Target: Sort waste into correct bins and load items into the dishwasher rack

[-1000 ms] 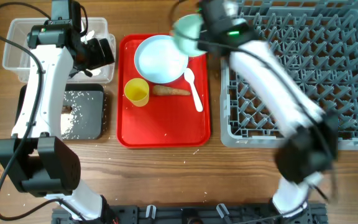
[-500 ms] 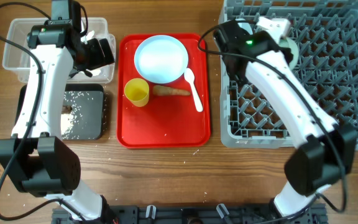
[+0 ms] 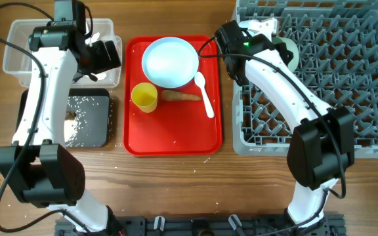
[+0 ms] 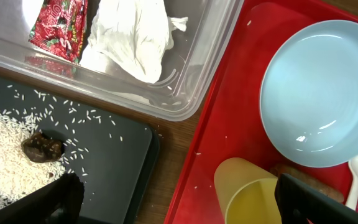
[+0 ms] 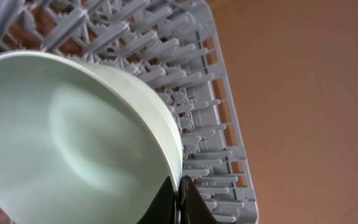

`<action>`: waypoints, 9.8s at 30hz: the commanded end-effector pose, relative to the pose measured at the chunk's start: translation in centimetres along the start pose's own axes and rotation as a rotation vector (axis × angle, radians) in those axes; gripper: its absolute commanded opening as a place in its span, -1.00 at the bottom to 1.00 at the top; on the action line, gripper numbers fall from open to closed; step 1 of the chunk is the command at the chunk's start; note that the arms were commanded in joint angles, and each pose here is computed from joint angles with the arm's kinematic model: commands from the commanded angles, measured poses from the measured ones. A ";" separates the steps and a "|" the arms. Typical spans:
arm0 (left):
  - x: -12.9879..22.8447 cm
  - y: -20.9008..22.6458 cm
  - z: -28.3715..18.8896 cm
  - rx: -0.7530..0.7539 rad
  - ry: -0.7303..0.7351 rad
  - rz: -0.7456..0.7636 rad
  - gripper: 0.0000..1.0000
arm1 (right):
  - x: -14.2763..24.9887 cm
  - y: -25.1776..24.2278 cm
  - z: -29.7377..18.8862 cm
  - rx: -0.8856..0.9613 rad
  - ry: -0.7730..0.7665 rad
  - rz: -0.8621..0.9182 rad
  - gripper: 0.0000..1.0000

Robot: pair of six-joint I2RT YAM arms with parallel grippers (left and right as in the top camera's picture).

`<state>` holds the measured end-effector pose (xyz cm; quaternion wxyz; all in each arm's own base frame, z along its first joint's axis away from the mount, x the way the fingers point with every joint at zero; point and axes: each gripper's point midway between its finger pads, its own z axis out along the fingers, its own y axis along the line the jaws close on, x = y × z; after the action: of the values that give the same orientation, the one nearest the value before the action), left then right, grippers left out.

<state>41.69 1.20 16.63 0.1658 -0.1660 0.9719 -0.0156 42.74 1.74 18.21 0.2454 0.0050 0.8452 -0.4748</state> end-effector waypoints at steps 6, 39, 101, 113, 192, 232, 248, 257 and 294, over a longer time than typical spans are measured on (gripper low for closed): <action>-0.7 0.0 -1.3 0.009 -0.039 -0.001 1.00 | 1.8 5.1 -3.0 -0.225 0.044 -0.094 -0.91; -0.7 0.0 -1.3 0.009 -0.039 -0.001 0.99 | 11.3 15.6 -14.2 -1.049 0.429 -0.176 -0.63; -0.7 0.0 -1.3 0.009 -0.039 -0.002 1.00 | 1.7 31.0 -12.6 -1.228 0.352 0.421 -0.77; -0.7 0.0 -1.3 0.009 -0.039 -0.001 1.00 | -4.2 28.2 -14.0 -1.306 0.151 0.426 -0.91; -0.7 0.0 -1.3 0.009 -0.039 -0.001 1.00 | -5.3 -7.4 5.7 -0.336 -0.200 -0.159 -0.91; -0.7 0.0 -1.3 0.009 -0.039 -0.001 1.00 | -4.9 -9.1 2.9 -0.101 -0.142 -0.106 -0.92; -0.7 0.0 -1.3 0.009 -0.039 -0.001 1.00 | -6.1 -11.0 1.0 0.064 -0.165 -0.146 -0.92; -0.7 0.0 -1.3 0.009 -0.039 -0.001 1.00 | -5.9 -7.9 2.3 0.028 -0.147 -0.170 -0.92; 2.2 -3.2 -1.7 0.205 0.104 -0.011 1.00 | -7.1 -3.1 -19.9 -1.427 -0.571 0.063 0.99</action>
<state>41.16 -1.09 16.57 0.1447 -0.1560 0.9739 -0.0787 42.58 12.28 33.22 0.4613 -0.2045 0.8624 0.0406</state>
